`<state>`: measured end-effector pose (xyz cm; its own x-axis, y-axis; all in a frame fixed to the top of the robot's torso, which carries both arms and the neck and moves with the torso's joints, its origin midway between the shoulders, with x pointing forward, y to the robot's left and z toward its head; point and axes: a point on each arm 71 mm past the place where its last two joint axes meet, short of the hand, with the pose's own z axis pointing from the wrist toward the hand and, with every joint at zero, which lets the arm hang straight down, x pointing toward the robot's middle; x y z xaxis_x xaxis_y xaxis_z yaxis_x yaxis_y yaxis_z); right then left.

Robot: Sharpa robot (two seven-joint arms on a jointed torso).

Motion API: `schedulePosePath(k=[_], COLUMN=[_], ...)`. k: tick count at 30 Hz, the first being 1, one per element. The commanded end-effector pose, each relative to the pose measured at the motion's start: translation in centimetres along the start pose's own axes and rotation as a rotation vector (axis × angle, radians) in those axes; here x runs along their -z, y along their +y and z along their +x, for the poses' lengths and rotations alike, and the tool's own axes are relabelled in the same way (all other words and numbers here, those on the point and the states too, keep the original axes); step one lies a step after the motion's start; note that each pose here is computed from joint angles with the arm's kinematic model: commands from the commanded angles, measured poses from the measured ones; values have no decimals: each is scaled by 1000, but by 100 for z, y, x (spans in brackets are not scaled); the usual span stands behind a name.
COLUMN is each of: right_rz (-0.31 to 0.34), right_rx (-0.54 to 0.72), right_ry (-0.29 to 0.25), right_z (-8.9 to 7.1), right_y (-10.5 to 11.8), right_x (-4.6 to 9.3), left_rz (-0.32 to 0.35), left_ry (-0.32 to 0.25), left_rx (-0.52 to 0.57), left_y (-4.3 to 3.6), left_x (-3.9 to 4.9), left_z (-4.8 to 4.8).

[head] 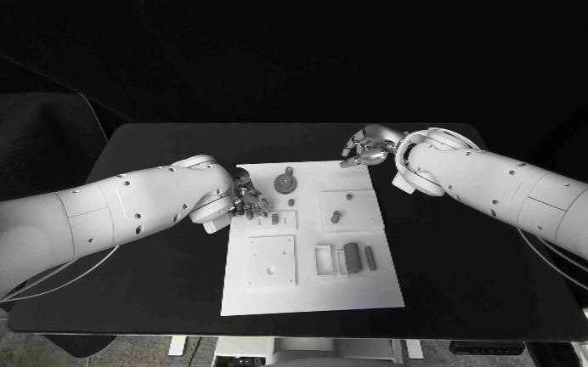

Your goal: Assemble the parts on the task board

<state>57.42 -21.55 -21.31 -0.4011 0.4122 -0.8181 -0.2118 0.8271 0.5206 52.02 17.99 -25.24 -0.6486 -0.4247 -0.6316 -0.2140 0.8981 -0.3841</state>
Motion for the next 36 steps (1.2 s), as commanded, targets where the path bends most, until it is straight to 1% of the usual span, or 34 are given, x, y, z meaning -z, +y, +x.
schedulePosePath(k=[1, 13, 17, 26, 32, 36], right_rz=[-4, -4, -5, -4, -4, -5], right_rx=[-2, -2, -2, -2, -2, -2], right_ry=[14, 15, 16, 16, 17, 20], right_z=[10, 10, 12, 12, 13, 16], right_y=[4, 3, 5, 5, 3, 7], right_x=[2, 3, 2, 2, 2, 2], left_rz=[-6, -12, -17, -21, -25, -29], left_ry=[4, 4, 12, 9, 16, 12], left_rx=[-20, -56, -65, -77, -85, -83], left_y=[0, 24, 31, 46, 46, 59], left_x=[5, 7, -1, -32, -39, -46], left_z=[10, 15, 28, 70, 72, 62])
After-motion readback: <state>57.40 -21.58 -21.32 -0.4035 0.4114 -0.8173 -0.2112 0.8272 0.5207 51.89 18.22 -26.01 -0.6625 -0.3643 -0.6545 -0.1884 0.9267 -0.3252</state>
